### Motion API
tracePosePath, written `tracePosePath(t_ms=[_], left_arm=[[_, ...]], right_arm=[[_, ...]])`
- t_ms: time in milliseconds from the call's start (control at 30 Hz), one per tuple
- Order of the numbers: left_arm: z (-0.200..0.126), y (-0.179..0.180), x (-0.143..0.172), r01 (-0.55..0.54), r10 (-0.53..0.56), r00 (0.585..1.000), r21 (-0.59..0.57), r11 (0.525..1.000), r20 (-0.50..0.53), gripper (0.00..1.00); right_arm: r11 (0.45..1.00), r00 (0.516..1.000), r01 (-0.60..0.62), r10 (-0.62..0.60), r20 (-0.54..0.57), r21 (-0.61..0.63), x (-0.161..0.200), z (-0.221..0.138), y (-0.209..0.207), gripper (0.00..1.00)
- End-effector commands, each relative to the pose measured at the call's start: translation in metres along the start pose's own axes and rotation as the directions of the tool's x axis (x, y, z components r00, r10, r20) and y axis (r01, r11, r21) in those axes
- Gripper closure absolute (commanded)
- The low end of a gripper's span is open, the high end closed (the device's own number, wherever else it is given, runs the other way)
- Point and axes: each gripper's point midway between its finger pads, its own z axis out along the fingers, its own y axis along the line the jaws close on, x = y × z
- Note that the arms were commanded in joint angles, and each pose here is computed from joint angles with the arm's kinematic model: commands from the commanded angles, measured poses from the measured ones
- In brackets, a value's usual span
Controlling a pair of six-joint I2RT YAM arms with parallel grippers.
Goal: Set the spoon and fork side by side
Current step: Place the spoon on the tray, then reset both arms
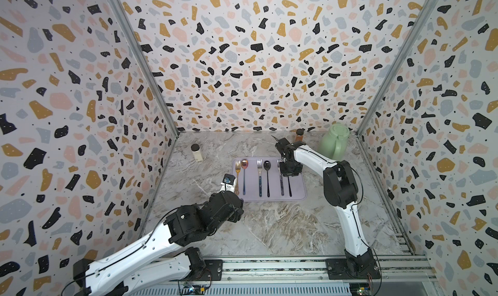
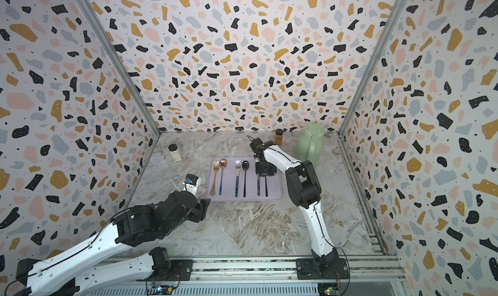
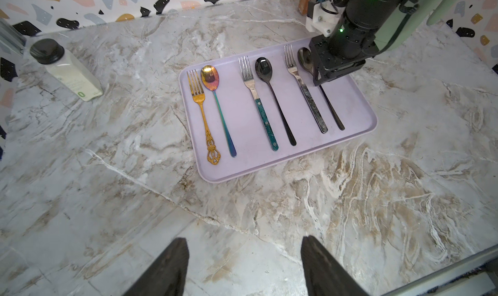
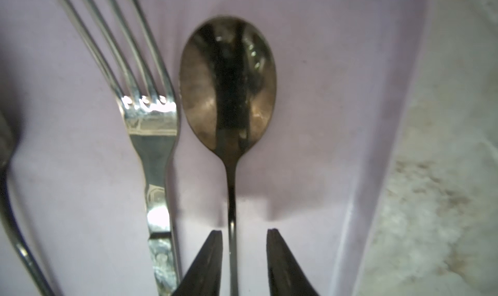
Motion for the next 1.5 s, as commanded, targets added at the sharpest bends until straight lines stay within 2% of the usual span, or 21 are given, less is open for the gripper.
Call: tracePosePath(t_ms=[0,133,233,400,500,600,733,800,867,933,967,1067,1133,1200,1267,1367,1467], left_arm=[[-0.014,0.010,-0.040,0.043,-0.037,0.989,-0.041,0.998,0.143,0.26],[-0.022,0.028,-0.073,0.087,-0.044,0.956,-0.138,0.987,0.291,0.14],[-0.020,0.043,-0.089,0.106,-0.002,0.923,-0.249,0.963,0.385,0.01],[0.007,0.055,-0.099,0.072,0.112,0.868,-0.345,0.936,0.484,0.00],[0.036,0.076,-0.095,0.022,0.213,0.855,-0.442,0.897,0.473,0.00],[0.062,0.109,-0.083,0.023,0.229,0.883,-0.525,0.851,0.410,0.00],[0.100,0.149,-0.046,0.010,0.229,0.914,-0.586,0.810,0.333,0.01],[0.119,0.161,-0.028,-0.002,0.227,0.923,-0.584,0.811,0.311,0.00],[0.132,0.183,-0.011,0.052,0.160,0.940,-0.589,0.806,0.302,0.01],[0.138,0.205,0.001,0.142,0.062,0.941,-0.555,0.819,0.333,0.00],[0.140,0.206,0.003,0.156,0.038,0.942,-0.534,0.831,0.334,0.00],[0.149,0.194,-0.002,0.118,0.059,0.934,-0.459,0.880,0.354,0.01],[0.155,0.205,0.004,0.158,0.031,0.939,-0.507,0.847,0.344,0.01],[0.166,0.205,0.008,0.144,0.030,0.944,-0.493,0.858,0.329,0.00],[0.169,0.205,0.011,0.142,0.021,0.947,-0.481,0.865,0.319,0.00],[0.167,0.210,0.014,0.172,0.015,0.937,-0.498,0.850,0.349,0.00],[0.168,0.209,0.015,0.167,0.011,0.942,-0.494,0.853,0.337,0.00]], right_arm=[[1.000,0.994,-0.011,0.008,0.110,0.024,-0.005,-0.071,-0.023,0.62],[0.999,0.979,-0.029,0.025,0.202,0.015,0.003,-0.120,-0.040,0.54],[0.998,0.956,-0.043,0.030,0.293,0.038,0.009,-0.153,-0.060,0.50],[0.993,0.885,-0.039,-0.018,0.465,0.112,0.019,-0.184,-0.096,0.35],[0.981,0.844,-0.015,-0.090,0.528,0.192,0.026,-0.190,-0.115,0.20],[0.960,0.804,-0.003,-0.165,0.572,0.282,0.032,-0.184,-0.134,0.13],[0.936,0.749,-0.042,-0.202,0.631,0.349,0.039,-0.167,-0.159,0.09],[0.934,0.723,-0.075,-0.191,0.663,0.351,0.043,-0.148,-0.171,0.06],[0.938,0.684,-0.084,-0.191,0.704,0.336,0.044,-0.131,-0.177,0.01],[0.933,0.655,-0.091,-0.207,0.726,0.348,0.047,-0.111,-0.183,0.00],[0.929,0.652,-0.087,-0.220,0.726,0.360,0.048,-0.102,-0.186,0.00],[0.906,0.648,-0.105,-0.251,0.719,0.411,0.047,-0.078,-0.197,0.00],[0.884,0.649,-0.146,-0.253,0.717,0.445,0.044,-0.066,-0.209,0.00],[0.882,0.622,-0.163,-0.256,0.740,0.443,0.040,-0.061,-0.214,0.00],[0.901,0.600,-0.148,-0.246,0.761,0.408,0.038,-0.059,-0.212,0.00],[0.919,0.564,-0.213,-0.162,0.810,0.333,0.043,-0.055,-0.228,0.00],[0.942,0.553,-0.199,-0.121,0.824,0.272,0.045,-0.052,-0.231,0.00]])
